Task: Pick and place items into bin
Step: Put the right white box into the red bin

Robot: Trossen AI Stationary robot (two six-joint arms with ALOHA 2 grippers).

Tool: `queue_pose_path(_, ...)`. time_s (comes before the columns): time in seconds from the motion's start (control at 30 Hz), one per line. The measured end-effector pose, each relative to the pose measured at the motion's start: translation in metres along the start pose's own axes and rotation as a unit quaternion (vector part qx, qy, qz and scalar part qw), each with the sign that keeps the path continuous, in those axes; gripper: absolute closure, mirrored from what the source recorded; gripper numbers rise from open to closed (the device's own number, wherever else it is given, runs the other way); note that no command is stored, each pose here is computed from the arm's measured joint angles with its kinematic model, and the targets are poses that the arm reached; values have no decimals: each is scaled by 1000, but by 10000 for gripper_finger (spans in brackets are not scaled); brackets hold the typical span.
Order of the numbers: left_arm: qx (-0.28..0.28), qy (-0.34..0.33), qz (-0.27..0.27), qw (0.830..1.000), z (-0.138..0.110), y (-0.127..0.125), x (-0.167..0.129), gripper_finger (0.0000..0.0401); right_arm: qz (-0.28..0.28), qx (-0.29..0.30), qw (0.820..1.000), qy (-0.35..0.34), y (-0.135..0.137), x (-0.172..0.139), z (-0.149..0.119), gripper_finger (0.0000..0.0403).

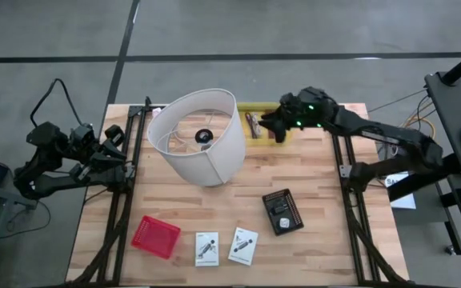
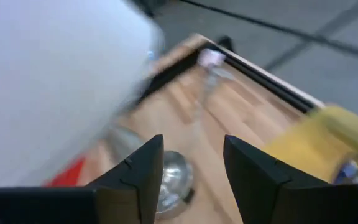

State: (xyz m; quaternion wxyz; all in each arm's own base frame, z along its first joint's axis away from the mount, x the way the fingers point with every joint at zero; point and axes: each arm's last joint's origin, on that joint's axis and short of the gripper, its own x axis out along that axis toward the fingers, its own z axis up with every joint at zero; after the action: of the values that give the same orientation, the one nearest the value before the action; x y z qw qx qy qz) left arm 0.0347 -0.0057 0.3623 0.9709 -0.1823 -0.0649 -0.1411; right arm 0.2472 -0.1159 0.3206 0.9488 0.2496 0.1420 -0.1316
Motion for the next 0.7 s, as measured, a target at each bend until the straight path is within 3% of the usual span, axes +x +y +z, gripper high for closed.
queue_pose_path(0.17, 0, 0, 0, 1000, 0, 0, 0, 349, 38, -60, 997, -21, 41, -30, -3, 257)
queue_pose_path(0.33, 0, 0, 0, 1000, 0, 0, 0, 349, 95, -71, 993, -18, 70, -47, -11, 259)
queue_pose_path(0.53, 0, 0, 0, 1000, 0, 0, 0, 349, 141, -89, 986, 2, 101, -50, -28, 259)
queue_pose_path(0.7, 0, 0, 0, 1000, 0, 0, 0, 349, 145, -128, 981, 28, 128, -41, -52, 259)
